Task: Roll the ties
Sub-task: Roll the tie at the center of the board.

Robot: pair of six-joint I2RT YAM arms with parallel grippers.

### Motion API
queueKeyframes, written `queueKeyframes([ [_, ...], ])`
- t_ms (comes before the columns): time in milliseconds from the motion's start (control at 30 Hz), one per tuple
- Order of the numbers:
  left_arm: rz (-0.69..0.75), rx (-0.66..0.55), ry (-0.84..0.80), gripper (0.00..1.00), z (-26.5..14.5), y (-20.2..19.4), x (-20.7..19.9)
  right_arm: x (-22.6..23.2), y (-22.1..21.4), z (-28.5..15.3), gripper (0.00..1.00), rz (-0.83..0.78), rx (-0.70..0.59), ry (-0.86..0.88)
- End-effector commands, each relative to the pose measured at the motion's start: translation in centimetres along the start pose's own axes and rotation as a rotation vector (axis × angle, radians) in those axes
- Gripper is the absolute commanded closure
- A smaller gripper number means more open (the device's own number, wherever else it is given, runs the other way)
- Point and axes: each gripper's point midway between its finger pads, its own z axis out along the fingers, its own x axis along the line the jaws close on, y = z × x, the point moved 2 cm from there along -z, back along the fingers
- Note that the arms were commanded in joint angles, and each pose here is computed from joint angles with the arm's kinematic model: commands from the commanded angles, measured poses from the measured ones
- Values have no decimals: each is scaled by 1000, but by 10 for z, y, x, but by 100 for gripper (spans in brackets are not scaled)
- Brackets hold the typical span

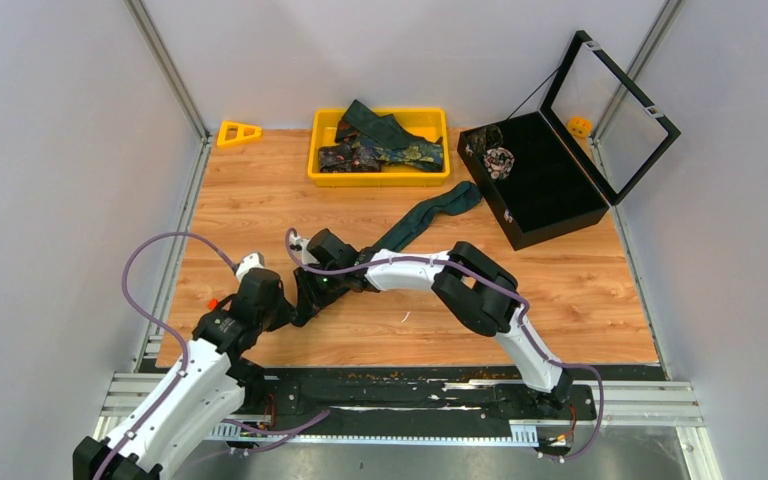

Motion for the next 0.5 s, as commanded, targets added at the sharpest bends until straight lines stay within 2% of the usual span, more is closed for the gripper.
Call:
queueKeyframes([
  [0,11,-63,-76,100,-6,23,-23,21,0,2,87,-15,3,54],
  [467,64,-32,-61,100,-9,23,-23,32,-3,6,87,12,21,119],
])
